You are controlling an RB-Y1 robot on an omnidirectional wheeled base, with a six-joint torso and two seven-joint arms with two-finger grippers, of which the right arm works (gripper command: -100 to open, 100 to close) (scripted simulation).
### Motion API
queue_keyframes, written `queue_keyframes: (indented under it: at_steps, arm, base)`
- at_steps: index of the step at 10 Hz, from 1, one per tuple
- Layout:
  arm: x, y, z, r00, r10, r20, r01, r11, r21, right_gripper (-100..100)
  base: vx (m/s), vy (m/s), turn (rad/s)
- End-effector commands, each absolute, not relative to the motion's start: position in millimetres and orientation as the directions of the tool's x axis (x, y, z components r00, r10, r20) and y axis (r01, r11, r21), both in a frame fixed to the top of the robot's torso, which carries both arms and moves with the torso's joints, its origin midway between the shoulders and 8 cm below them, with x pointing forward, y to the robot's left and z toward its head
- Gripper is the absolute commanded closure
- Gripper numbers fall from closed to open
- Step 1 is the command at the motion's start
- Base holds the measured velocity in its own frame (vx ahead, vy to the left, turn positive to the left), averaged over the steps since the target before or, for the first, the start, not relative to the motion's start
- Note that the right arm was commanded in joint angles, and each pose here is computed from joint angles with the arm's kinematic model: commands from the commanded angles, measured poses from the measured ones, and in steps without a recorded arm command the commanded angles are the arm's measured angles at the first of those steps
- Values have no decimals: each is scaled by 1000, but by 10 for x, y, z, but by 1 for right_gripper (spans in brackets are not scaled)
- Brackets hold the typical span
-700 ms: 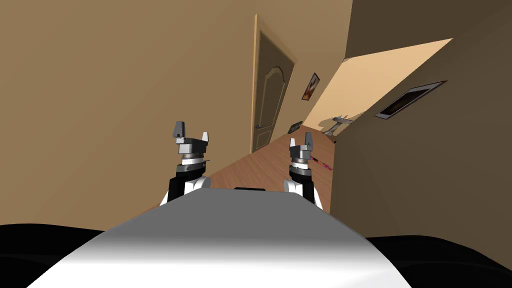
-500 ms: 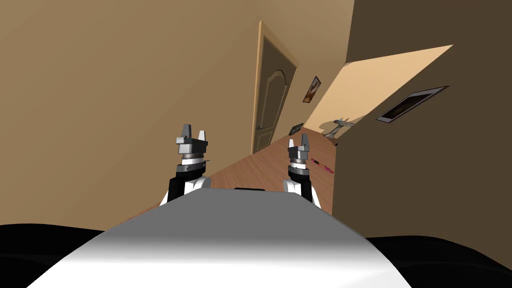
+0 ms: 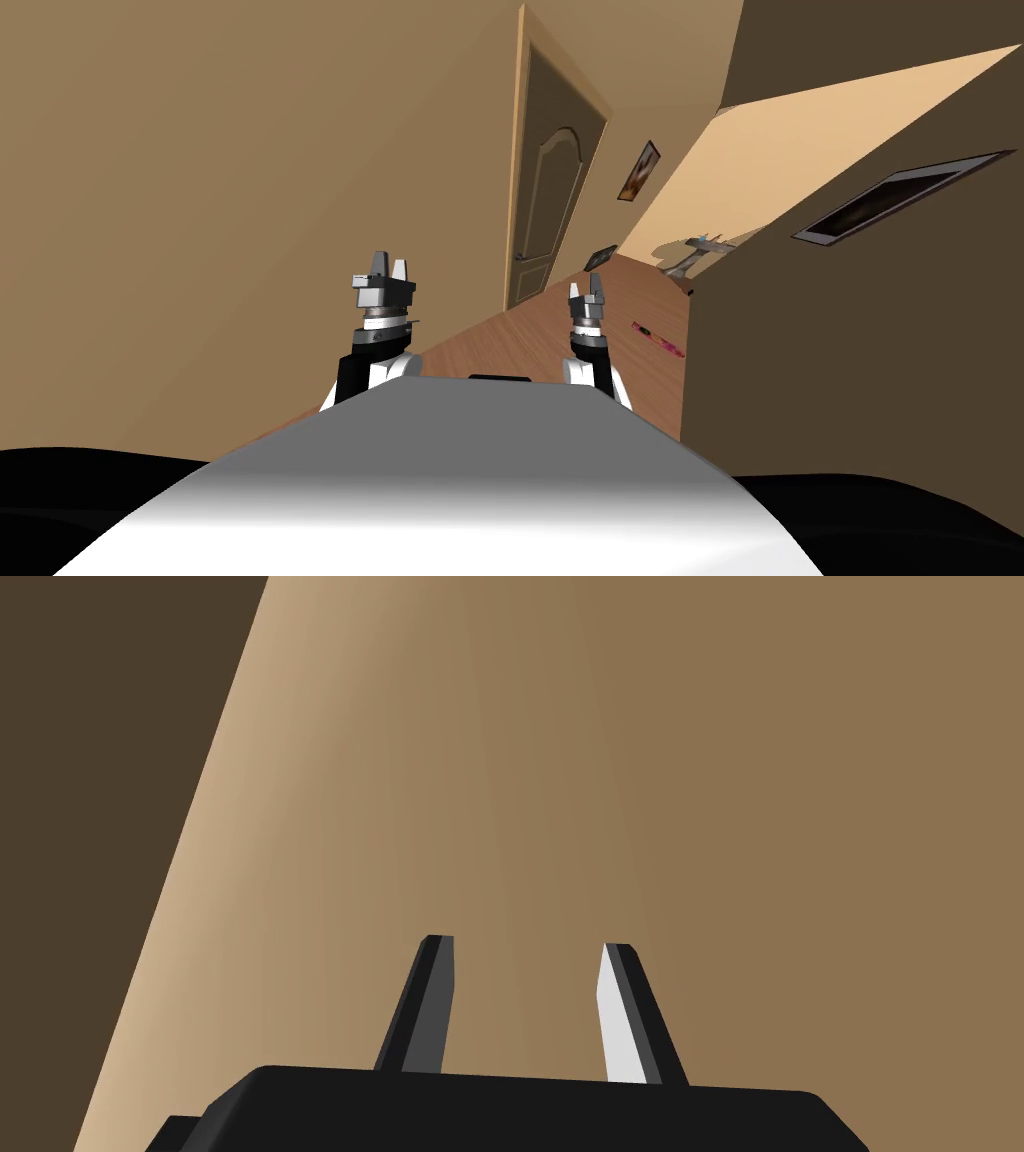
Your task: Pull the door open
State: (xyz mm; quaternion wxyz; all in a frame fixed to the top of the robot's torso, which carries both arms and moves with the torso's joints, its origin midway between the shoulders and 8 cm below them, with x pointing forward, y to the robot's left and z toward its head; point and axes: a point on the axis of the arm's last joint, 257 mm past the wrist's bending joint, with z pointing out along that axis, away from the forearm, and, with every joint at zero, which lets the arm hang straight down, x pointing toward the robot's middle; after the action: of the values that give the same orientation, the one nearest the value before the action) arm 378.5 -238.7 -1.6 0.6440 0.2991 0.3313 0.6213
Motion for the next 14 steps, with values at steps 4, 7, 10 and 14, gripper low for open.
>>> queue_keyframes:
  at_steps: [4,7,10,14]
  arm:
    - [3970,-2370,-323,-23,998,-64,-562,40,826,-100]
    - [4067,-2359,-519,-41,997,-68,-537,36,843,-100]
    - [4160,-2354,-721,-58,996,-73,-510,33,860,-100]
    - [4279,-2358,-1007,-80,994,-79,-470,32,882,-100]
  base:
    - [90,-23,79]
    - [114,-38,85]
    - [92,-35,75]
    - [96,-43,88]
